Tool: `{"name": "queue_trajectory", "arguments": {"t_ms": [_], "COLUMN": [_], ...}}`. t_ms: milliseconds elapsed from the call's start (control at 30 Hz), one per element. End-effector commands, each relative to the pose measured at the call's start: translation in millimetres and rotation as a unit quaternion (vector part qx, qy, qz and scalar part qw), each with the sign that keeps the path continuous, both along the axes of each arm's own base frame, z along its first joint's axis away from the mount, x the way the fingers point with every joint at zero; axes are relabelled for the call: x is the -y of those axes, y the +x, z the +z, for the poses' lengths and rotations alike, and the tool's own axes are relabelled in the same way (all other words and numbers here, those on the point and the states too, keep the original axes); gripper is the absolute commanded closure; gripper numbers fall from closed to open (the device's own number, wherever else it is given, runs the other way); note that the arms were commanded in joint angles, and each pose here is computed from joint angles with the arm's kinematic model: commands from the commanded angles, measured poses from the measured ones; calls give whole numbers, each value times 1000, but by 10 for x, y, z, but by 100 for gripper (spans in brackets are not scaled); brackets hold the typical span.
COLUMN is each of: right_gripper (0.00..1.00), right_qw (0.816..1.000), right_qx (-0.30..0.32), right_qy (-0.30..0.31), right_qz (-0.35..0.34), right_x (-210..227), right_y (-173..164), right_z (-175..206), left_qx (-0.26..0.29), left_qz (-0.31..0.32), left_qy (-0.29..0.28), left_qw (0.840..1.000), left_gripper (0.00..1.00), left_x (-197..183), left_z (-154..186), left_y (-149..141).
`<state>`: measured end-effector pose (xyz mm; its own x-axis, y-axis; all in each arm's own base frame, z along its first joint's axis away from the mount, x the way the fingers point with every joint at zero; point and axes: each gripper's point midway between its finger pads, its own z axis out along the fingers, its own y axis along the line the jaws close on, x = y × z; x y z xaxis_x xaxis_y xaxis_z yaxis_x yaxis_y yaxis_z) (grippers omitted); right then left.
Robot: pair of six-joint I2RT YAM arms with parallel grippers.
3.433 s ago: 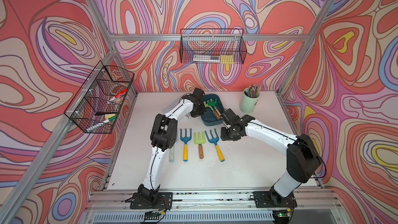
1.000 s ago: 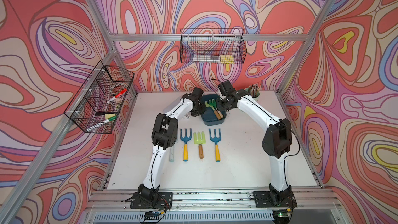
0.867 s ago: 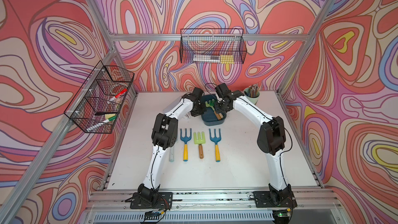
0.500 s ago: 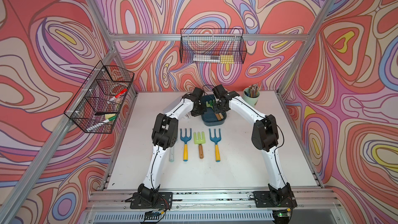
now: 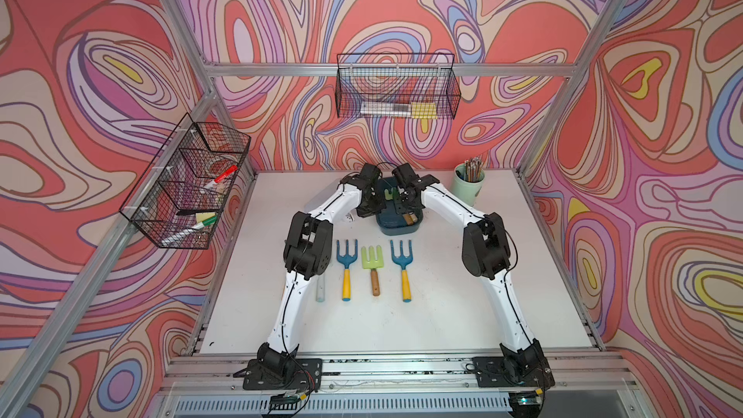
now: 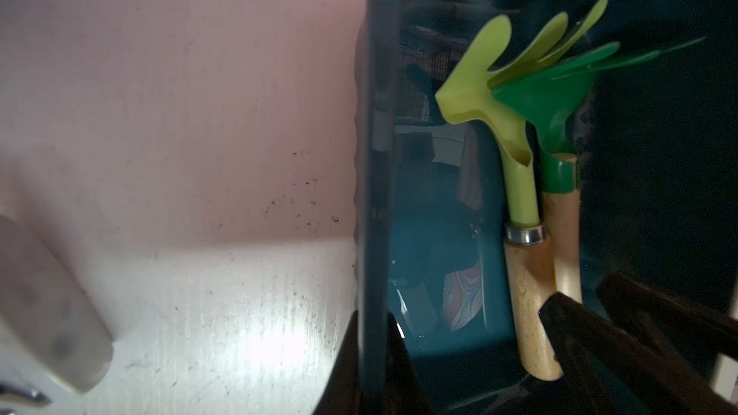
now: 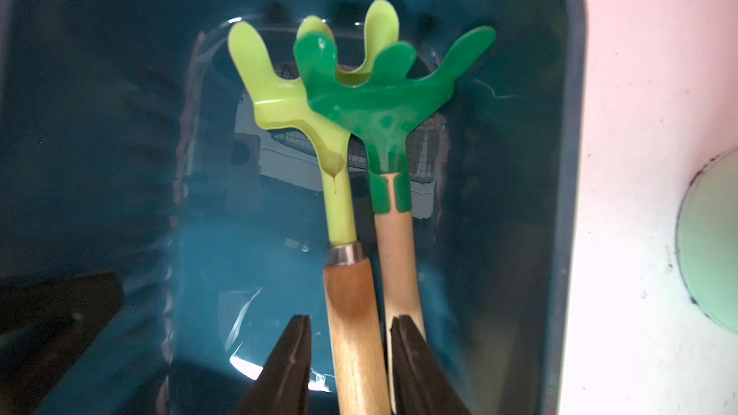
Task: Take the hand rake out of the storage box
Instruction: Pick up the rake from the storage box.
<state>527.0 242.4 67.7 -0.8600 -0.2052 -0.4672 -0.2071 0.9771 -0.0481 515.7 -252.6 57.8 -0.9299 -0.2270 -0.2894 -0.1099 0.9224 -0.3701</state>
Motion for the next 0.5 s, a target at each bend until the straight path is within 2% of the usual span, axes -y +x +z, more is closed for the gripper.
{"name": "queue_trajectory", "arguments": {"t_ms": [0,300,467], "right_gripper": [65,72,72], "right_qw": [1000,1000,1000], "right_qx": [10,-14,-24], "right_qy": [-2,11,17], "right_qz": [-10,-8,-8], "right_x": [-4,-48,-78], "right_y": [84,12,2], "right_z": [-81,-376,-487], "left_qx": [10,11,8], "left_qz": [-1,-1,-2], "left_qy": [5,0,-3], "left_qw": [1000,1000,1000], "left_gripper": [99,100,100], "left_x": [10,27,39], "left_z": [81,106,95], "left_y": [34,44,37]}}
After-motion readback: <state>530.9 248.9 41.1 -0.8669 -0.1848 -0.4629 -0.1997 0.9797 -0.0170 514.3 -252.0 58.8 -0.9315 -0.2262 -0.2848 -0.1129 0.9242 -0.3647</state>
